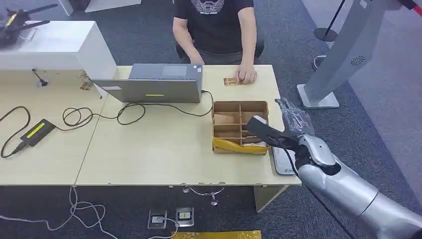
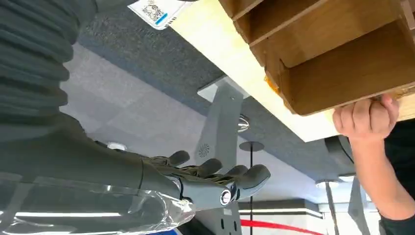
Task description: Pass the card to the sensor for recognition and then transmit it.
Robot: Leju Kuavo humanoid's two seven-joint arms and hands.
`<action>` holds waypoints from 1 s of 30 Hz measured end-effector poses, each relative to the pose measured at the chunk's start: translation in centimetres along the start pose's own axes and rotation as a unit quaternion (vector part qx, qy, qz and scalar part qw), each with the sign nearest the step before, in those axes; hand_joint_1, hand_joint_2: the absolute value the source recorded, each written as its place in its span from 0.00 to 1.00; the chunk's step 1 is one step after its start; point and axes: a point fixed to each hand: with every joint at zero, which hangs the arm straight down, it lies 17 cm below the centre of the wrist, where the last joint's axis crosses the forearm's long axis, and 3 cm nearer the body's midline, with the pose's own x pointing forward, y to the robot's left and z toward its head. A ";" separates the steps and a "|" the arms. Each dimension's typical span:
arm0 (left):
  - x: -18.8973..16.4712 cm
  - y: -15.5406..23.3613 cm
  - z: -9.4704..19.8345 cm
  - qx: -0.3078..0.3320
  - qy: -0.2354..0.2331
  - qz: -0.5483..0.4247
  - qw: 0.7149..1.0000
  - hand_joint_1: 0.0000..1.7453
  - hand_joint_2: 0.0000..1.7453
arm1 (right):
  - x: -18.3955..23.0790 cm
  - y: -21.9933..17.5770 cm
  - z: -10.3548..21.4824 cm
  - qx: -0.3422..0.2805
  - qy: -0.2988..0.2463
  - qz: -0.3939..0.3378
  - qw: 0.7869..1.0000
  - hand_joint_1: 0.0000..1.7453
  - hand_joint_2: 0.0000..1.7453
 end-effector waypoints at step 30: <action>-0.2 -0.2 0.1 0.003 0.004 0.005 1.000 0.00 0.00 | 5.4 5.3 2.1 0.030 -0.088 -0.012 0.996 0.00 1.00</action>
